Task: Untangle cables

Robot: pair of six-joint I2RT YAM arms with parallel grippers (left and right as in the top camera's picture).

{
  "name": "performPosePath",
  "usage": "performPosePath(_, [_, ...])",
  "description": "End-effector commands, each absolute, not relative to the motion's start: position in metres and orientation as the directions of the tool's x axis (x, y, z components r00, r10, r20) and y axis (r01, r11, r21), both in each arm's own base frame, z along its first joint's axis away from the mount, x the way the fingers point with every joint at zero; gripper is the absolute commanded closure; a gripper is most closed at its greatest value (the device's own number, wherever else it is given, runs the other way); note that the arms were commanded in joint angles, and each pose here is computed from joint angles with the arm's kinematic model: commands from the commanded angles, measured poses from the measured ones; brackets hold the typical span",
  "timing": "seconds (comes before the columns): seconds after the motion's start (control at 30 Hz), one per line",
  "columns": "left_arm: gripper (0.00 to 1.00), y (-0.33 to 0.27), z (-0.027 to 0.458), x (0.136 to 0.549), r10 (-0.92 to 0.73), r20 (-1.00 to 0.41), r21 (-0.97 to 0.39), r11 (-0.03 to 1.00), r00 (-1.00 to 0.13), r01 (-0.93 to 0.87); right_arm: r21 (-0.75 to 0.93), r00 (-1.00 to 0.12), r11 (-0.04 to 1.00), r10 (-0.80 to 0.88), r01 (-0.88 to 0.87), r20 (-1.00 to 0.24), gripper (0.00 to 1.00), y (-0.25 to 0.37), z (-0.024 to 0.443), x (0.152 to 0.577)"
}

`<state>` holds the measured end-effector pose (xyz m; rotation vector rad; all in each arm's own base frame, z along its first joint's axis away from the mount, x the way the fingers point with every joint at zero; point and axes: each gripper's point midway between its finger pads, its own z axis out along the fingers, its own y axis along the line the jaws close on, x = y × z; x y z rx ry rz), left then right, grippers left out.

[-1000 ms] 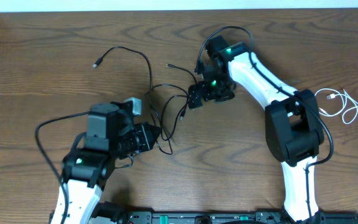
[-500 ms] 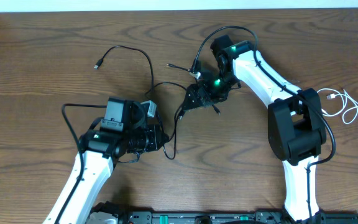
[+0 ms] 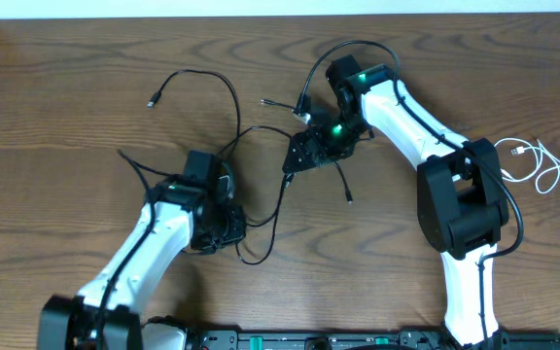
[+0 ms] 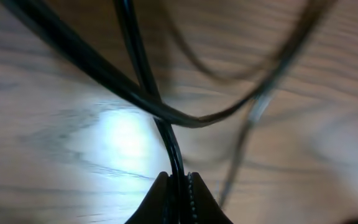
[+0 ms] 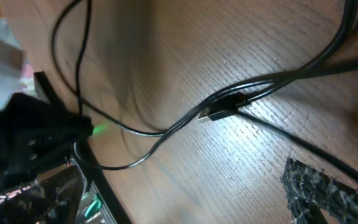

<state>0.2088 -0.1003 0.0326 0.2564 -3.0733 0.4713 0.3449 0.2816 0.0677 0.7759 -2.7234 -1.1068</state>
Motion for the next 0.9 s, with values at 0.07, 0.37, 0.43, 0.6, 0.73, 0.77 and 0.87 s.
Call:
performPosePath(0.07, [0.59,-0.087,0.015,0.203,-0.192,0.107,-0.194,0.958,-0.976,-0.209,0.654,-0.851,0.610,-0.516,-0.447,-0.101,0.01,0.284,0.062,0.344])
performPosePath(0.37, [0.50,-0.092,0.059,0.208,-0.189,0.081,-0.232,0.951,-0.979,-0.203,0.642,-0.841,0.608,-0.530,-0.467,-0.110,0.01,0.288,0.061,0.342])
performPosePath(0.43, [0.50,-0.094,0.075,0.217,-0.189,0.030,-0.255,0.948,-0.981,-0.190,0.642,-0.841,0.608,-0.530,-0.468,-0.110,0.01,0.288,0.061,0.342])
performPosePath(0.6, [0.62,-0.098,0.101,0.233,-0.201,-0.090,-0.308,0.937,-0.975,-0.165,0.641,-0.840,0.607,-0.530,-0.470,-0.114,0.01,0.289,0.061,0.343])
performPosePath(0.73, [0.72,-0.092,0.096,0.234,-0.252,-0.089,-0.283,0.934,-0.964,-0.218,0.632,-0.840,0.614,-0.531,-0.473,-0.112,0.01,0.287,0.059,0.343])
performPosePath(0.77, [0.73,-0.089,0.093,0.234,-0.282,-0.084,-0.264,0.931,-0.956,-0.252,0.627,-0.840,0.618,-0.532,-0.474,-0.111,0.01,0.286,0.059,0.344])
performPosePath(0.87, [0.73,-0.084,0.077,0.230,-0.374,-0.045,-0.236,0.905,-0.926,-0.354,0.621,-0.839,0.622,-0.532,-0.476,-0.111,0.01,0.286,0.058,0.344])
